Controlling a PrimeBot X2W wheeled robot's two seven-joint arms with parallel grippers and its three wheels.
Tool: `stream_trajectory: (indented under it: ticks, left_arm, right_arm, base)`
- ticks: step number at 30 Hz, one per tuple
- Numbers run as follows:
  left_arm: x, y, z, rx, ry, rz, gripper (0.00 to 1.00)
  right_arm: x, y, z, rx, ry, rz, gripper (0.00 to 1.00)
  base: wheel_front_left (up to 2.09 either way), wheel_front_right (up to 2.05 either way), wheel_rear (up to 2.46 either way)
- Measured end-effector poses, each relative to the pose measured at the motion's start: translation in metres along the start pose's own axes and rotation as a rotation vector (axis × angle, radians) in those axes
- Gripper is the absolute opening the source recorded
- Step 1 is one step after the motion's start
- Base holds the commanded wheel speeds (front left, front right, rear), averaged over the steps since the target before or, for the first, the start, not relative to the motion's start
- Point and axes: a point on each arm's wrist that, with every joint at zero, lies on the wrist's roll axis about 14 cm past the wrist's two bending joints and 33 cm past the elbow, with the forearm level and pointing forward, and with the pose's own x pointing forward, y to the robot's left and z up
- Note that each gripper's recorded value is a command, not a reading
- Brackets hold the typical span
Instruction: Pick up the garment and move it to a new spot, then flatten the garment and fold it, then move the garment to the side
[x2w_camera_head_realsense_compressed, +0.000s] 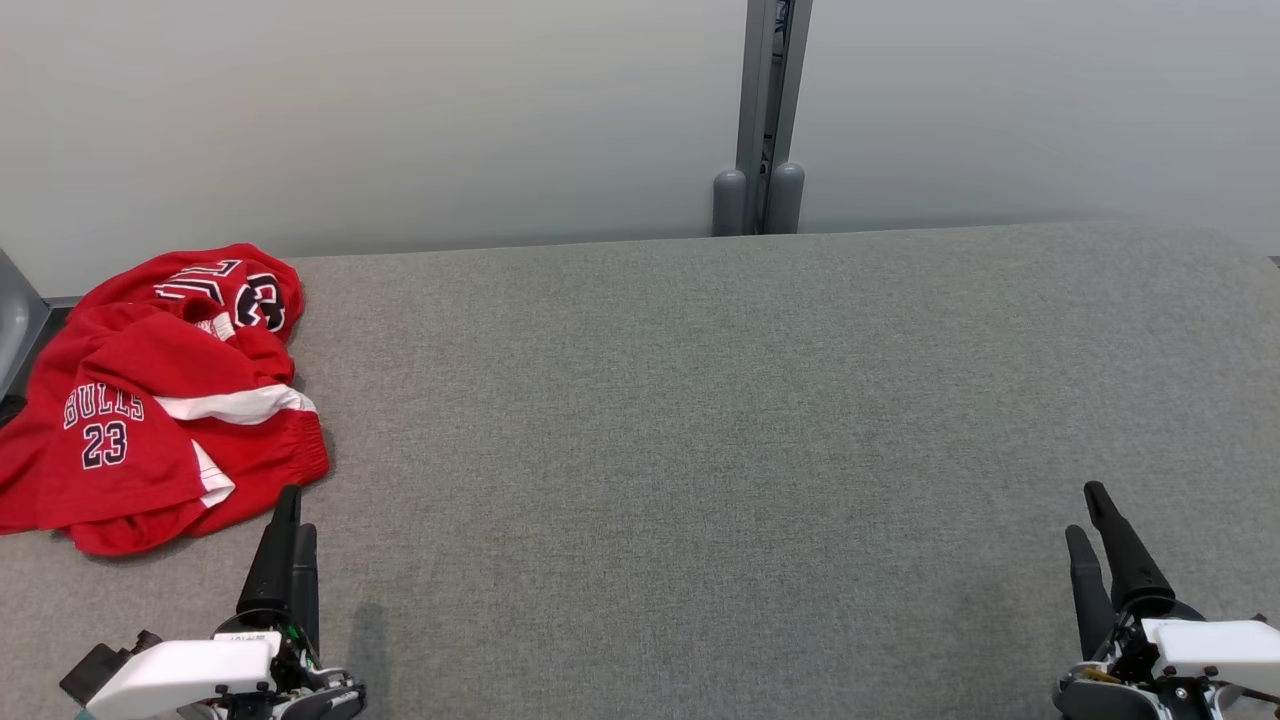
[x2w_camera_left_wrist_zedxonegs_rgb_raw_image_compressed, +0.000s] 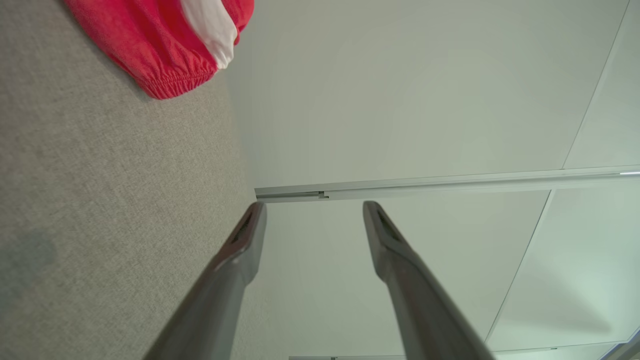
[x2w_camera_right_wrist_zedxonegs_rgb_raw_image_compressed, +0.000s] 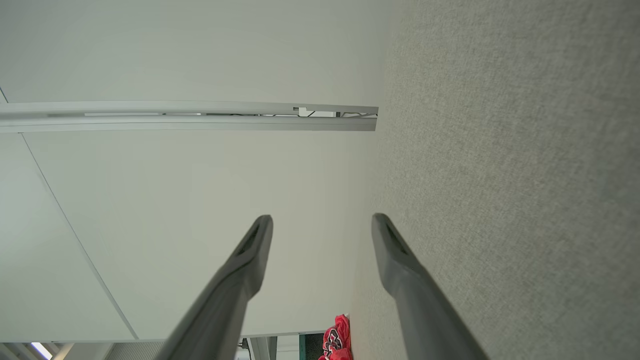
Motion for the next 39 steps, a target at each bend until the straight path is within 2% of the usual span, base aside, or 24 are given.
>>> stream_trajectory:
  ticks: [11, 17, 28, 39]
  left_arm:
    - [0.002, -0.009, -0.006, 0.136, 0.000, -0.015, 1.00]
    - [0.003, -0.013, -0.012, 0.248, 0.008, -0.016, 1.00]
    - [0.005, -0.021, -0.023, 0.503, 0.012, -0.019, 1.00]
    - [0.006, -0.023, -0.024, 0.732, -0.011, -0.019, 1.00]
  right_arm:
    - [0.000, 0.004, 0.004, -0.103, -0.030, 0.009, 1.00]
    - [0.001, 0.010, 0.006, -0.180, -0.043, 0.026, 1.00]
    - [0.002, 0.031, 0.010, -0.435, -0.076, 0.086, 1.00]
    - [0.003, 0.043, -0.003, -0.693, -0.065, 0.136, 1.00]
  base:
    - [0.00, 0.00, 0.00]
    - [0.00, 0.00, 0.00]
    - [0.00, 0.00, 0.00]
    - [0.00, 0.00, 0.00]
